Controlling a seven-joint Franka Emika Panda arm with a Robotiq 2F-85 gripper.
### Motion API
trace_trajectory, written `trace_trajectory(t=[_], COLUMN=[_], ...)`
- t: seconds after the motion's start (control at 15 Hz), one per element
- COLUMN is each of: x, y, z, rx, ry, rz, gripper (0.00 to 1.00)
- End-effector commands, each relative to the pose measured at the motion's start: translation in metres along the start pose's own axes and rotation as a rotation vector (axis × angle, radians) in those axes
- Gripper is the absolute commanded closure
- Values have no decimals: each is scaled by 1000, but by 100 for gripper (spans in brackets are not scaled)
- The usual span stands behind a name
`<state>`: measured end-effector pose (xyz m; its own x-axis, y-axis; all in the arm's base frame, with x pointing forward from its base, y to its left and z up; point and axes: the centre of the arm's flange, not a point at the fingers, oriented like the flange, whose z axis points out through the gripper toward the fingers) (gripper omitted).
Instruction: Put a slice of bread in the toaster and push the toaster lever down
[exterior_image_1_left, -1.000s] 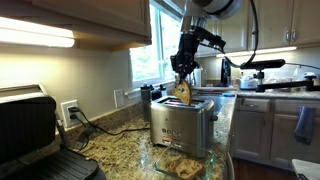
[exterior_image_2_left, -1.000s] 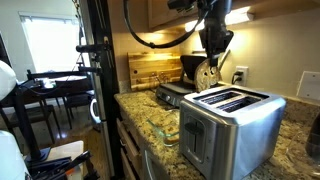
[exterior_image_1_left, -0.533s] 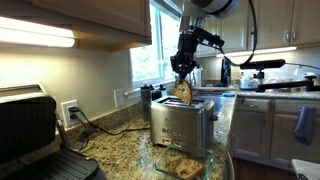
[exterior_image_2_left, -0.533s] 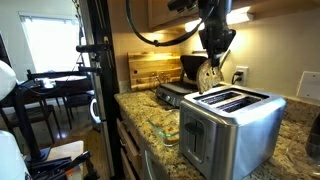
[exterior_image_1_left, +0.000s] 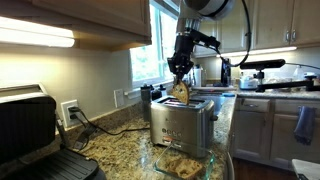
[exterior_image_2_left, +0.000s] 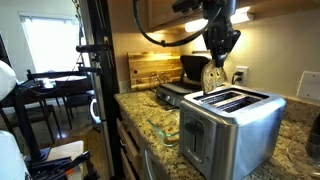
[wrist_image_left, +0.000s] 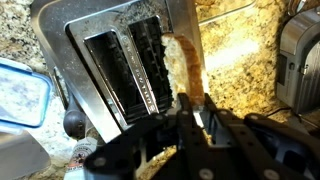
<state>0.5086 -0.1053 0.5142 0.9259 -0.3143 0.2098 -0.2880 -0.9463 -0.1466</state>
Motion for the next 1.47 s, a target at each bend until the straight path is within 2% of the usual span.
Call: trace_trajectory(t=[0.0, 1.13, 1.2, 1.27, 1.4], x=[8, 30, 30, 30, 30], y=[4, 4, 4, 4, 5], z=[-5, 15, 15, 14, 14], rx=[-20, -59, -58, -58, -58], ry=[-10, -25, -27, -26, -26], rz=[14, 64, 67, 68, 71], gripper=[95, 95, 60, 59, 47])
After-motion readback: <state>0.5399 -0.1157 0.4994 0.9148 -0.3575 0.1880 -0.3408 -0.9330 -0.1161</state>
